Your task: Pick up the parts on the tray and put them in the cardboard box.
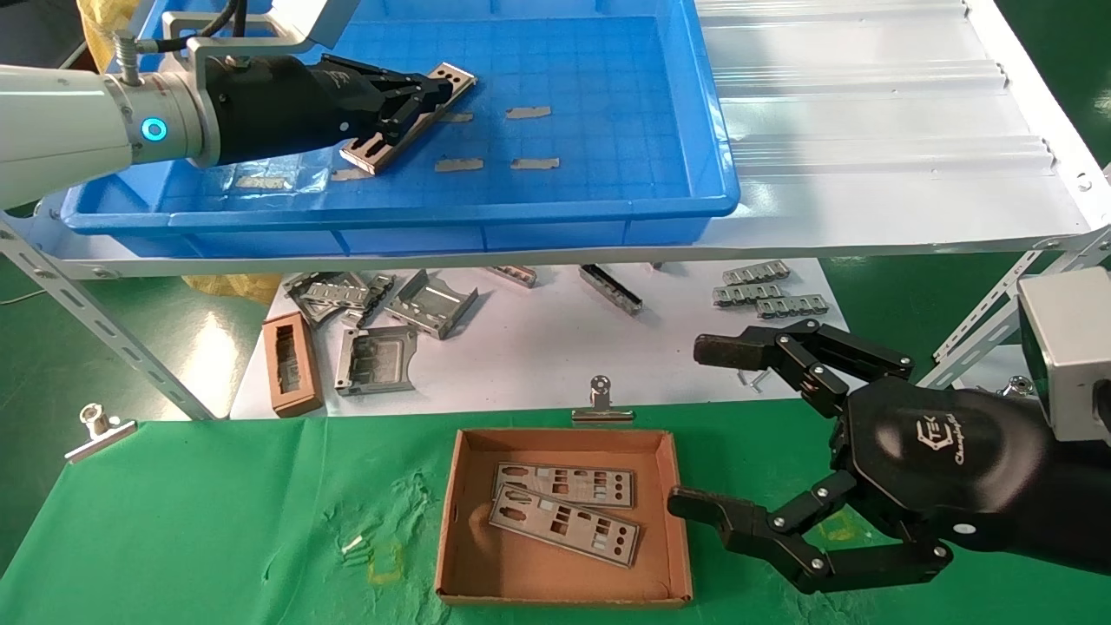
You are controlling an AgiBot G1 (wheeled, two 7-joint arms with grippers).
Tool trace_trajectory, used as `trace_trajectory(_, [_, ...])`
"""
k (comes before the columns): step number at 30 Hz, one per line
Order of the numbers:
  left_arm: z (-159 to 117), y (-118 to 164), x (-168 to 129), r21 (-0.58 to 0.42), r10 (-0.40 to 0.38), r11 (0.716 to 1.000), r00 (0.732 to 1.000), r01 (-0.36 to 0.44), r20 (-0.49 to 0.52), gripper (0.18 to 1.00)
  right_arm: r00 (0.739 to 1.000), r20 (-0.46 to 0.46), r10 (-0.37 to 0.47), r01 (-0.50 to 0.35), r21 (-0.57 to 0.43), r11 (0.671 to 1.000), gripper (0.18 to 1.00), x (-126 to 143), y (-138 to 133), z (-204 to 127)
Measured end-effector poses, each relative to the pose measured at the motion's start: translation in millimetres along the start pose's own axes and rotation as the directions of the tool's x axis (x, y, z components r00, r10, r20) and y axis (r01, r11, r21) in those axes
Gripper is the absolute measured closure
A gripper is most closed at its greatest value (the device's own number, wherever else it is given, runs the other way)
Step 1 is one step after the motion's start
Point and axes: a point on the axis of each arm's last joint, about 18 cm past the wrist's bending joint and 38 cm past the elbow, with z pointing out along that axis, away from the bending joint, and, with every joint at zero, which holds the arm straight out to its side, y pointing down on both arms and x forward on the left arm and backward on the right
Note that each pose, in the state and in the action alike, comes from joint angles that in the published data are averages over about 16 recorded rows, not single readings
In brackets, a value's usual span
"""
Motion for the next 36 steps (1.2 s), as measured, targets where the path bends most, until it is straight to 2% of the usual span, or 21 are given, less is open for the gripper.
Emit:
trace_trajectory(8, [-1.1, -0.5, -1.7, 0.005, 0.001, 1.000, 1.000, -0.001, 0.006, 0.970, 1.000, 0.000, 0.000, 0.000, 0.000, 1.000, 0.179, 0.0, 0.0, 0.0])
trace_trajectory(14, [-1.4, 0.5, -3.0, 0.005, -0.002, 1.000, 1.000, 0.002, 0.013, 0.921, 1.000, 0.000, 0.000, 0.000, 0.000, 1.000, 0.179, 0.0, 0.0, 0.0])
trace_trajectory(20, [-0.9, 2.8, -3.4, 0.003, -0.009, 1.000, 1.000, 0.009, 0.019, 0.835, 1.000, 0.000, 0.000, 0.000, 0.000, 1.000, 0.179, 0.0, 0.0, 0.0])
trace_trajectory(30, [1.2, 9.0, -3.9, 0.002, -0.048, 0.999, 0.998, 0.048, 0.036, 0.624, 1.000, 0.000, 0.000, 0.000, 0.000, 1.000, 0.179, 0.0, 0.0, 0.0])
trace_trajectory(36, [2.9, 12.6, -4.8, 0.000, -0.076, 0.997, 0.996, 0.076, 0.051, 0.526, 1.000, 0.000, 0.000, 0.000, 0.000, 1.000, 0.179, 0.0, 0.0, 0.0])
